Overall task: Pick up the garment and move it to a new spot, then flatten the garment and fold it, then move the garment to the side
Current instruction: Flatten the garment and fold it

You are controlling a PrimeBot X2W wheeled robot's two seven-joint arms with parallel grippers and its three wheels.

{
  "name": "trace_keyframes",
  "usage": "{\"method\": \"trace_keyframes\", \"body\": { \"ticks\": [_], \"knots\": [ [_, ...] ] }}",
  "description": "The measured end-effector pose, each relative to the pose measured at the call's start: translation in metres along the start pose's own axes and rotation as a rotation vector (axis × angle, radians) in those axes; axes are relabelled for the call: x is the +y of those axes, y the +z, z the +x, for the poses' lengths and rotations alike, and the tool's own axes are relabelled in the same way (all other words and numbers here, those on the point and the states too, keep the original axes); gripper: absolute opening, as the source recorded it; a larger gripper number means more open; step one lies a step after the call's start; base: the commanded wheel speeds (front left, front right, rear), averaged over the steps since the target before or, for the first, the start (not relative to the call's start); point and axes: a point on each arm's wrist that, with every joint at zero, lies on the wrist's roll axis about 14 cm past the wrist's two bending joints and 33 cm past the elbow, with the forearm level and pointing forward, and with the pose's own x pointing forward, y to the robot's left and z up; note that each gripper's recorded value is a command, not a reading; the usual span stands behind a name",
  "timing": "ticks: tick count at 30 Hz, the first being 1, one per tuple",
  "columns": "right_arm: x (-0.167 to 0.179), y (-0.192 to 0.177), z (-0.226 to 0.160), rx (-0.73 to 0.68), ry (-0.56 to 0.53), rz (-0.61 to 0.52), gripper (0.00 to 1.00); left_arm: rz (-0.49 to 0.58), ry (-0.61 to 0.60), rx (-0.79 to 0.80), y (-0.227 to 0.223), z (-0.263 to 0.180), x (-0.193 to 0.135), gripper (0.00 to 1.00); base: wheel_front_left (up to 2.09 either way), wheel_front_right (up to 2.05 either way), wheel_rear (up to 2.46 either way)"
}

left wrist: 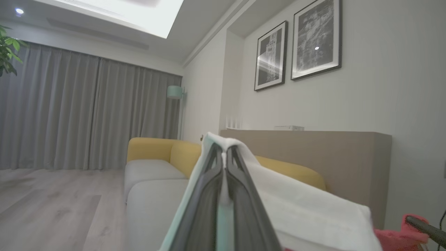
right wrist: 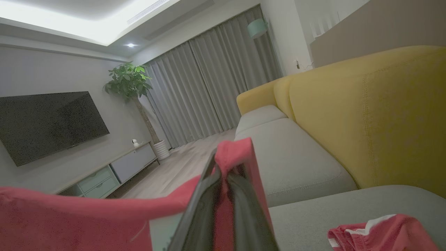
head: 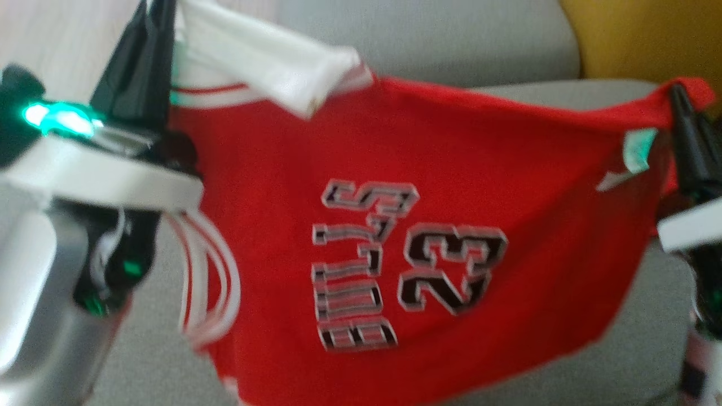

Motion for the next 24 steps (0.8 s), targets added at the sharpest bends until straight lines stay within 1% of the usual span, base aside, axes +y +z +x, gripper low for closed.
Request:
{"method": "trace_keyframes", "body": {
  "ticks": [2,4,6,7,9,10,12,15,17,18,19,21,24],
  "knots": [
    [-0.007,-0.014,0.017,0.037,-0.018,-0.002,0.0,0.021,0.015,0.038,-0.015,0.011,0.017,0.0,0.0,0.0,0.0],
    [-0.008,-0.02,0.042,0.052,-0.025,-0.052,0.0,0.047,0.026,0.05,-0.02,0.029,0.032,0.0,0.0,0.0,0.0],
    [-0.007,-0.016,0.074,0.031,-0.023,-0.094,0.0,0.082,0.044,0.046,-0.02,0.054,0.05,0.0,0.0,0.0,0.0],
    [-0.008,-0.007,0.109,-0.001,-0.03,-0.138,0.0,0.122,0.065,0.035,-0.018,0.08,0.068,0.0,0.0,0.0,0.0],
    [-0.01,0.008,0.141,-0.063,-0.043,-0.199,0.0,0.157,0.092,0.008,-0.014,0.104,0.084,0.0,0.0,0.0,0.0],
    [-0.01,0.008,0.141,-0.063,-0.043,-0.199,0.0,0.157,0.092,0.008,-0.014,0.104,0.084,0.0,0.0,0.0,0.0],
    [-0.013,0.018,0.169,-0.106,-0.062,-0.252,0.0,0.183,0.123,-0.02,-0.012,0.125,0.097,0.0,0.0,0.0,0.0],
    [-0.024,0.023,0.201,-0.139,-0.099,-0.309,0.0,0.228,0.144,-0.066,-0.008,0.149,0.11,0.0,0.0,0.0,0.0],
    [-0.028,0.022,0.217,-0.155,-0.111,-0.373,0.0,0.231,0.159,-0.086,-0.009,0.158,0.117,0.0,0.0,0.0,0.0],
    [-0.03,0.02,0.225,-0.163,-0.116,-0.379,0.0,0.227,0.163,-0.089,-0.012,0.161,0.12,0.0,0.0,0.0,0.0],
    [-0.035,0.007,0.238,-0.151,-0.123,-0.384,0.0,0.21,0.168,-0.076,-0.029,0.165,0.127,0.0,0.0,0.0,0.0],
    [-0.043,-0.023,0.248,-0.098,-0.126,-0.383,0.0,0.193,0.166,-0.025,-0.059,0.164,0.134,0.0,0.0,0.0,0.0],
    [-0.062,-0.086,0.254,0.018,-0.139,-0.363,0.0,0.155,0.177,0.047,-0.112,0.154,0.15,0.0,0.0,0.0,0.0]
  ]
}}
